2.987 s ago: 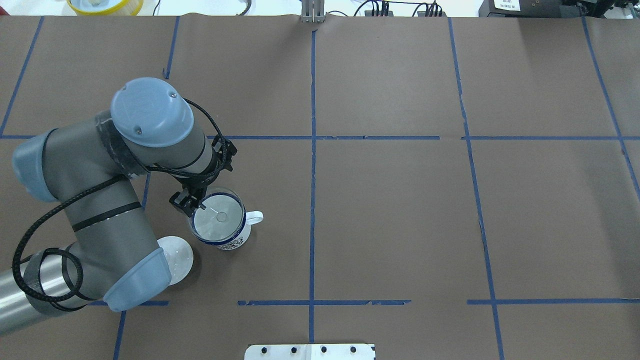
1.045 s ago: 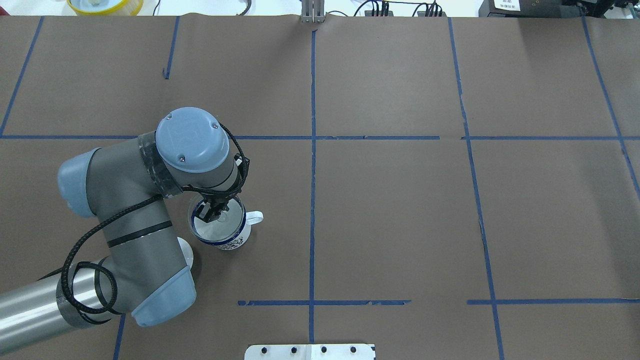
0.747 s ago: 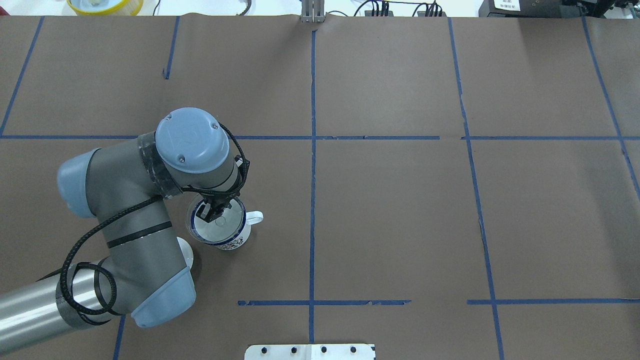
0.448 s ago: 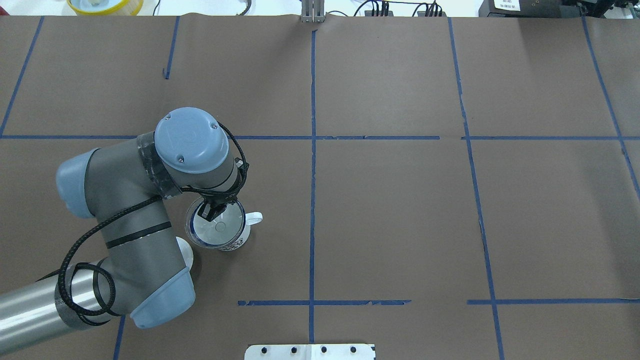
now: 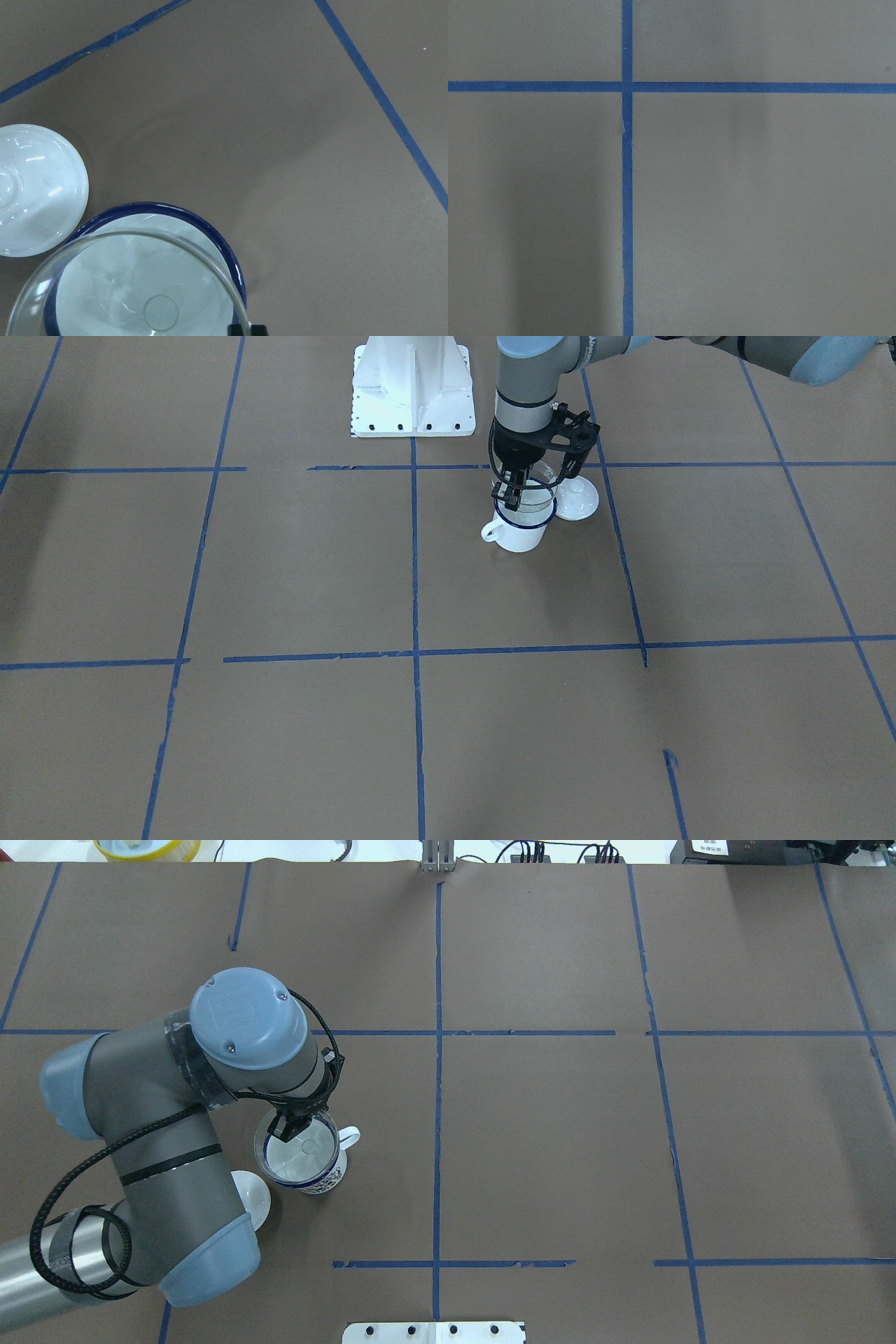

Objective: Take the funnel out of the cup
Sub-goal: 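Lift the funnel out of the mug with the left gripper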

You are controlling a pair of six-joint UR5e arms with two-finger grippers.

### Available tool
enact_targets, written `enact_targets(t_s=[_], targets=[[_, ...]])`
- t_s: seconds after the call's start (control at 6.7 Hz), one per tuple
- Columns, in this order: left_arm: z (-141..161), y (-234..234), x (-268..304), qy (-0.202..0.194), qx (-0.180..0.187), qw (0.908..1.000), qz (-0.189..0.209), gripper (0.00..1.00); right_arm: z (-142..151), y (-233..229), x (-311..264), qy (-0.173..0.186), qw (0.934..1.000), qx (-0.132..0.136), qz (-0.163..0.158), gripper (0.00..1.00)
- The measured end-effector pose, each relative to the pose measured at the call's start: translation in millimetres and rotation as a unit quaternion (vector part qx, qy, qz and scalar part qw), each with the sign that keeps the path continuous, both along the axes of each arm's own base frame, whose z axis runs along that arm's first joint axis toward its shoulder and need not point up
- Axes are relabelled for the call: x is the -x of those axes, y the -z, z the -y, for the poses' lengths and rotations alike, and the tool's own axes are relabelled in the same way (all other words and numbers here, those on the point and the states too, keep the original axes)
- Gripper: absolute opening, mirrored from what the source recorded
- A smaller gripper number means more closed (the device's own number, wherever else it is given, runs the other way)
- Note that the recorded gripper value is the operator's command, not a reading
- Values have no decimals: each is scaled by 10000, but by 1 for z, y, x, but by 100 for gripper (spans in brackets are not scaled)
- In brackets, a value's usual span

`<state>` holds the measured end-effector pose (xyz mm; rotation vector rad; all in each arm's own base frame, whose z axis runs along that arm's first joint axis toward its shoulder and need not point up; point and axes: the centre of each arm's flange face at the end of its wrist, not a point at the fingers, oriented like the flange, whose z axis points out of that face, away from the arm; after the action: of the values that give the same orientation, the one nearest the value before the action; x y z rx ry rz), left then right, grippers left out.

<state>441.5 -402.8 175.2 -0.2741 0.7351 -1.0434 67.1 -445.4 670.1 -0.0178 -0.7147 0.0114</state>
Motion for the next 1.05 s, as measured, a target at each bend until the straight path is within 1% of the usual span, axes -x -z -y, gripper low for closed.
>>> enact_targets(t_s=[0.15, 0.3, 0.45, 0.6, 0.75, 1.05], targets=[[13, 16, 21, 140, -155, 9998, -33, 0, 0, 0, 0, 0, 10000, -1, 0, 100], [30, 27, 38, 335, -440, 9984, -83, 0, 0, 0, 0, 0, 10000, 0, 0, 100], [56, 33, 55, 634, -802, 9944, -259, 0, 0, 0, 0, 0, 10000, 0, 0, 100], [88, 28, 68, 938, -1112, 9881, -507, 0, 0, 0, 0, 0, 10000, -1, 0, 100], [120, 12, 70, 1165, -1364, 9808, -761, 0, 0, 0, 0, 0, 10000, -1, 0, 100], [178, -43, 60, 1452, -1770, 9661, -1196, 0, 0, 0, 0, 0, 10000, -1, 0, 100]])
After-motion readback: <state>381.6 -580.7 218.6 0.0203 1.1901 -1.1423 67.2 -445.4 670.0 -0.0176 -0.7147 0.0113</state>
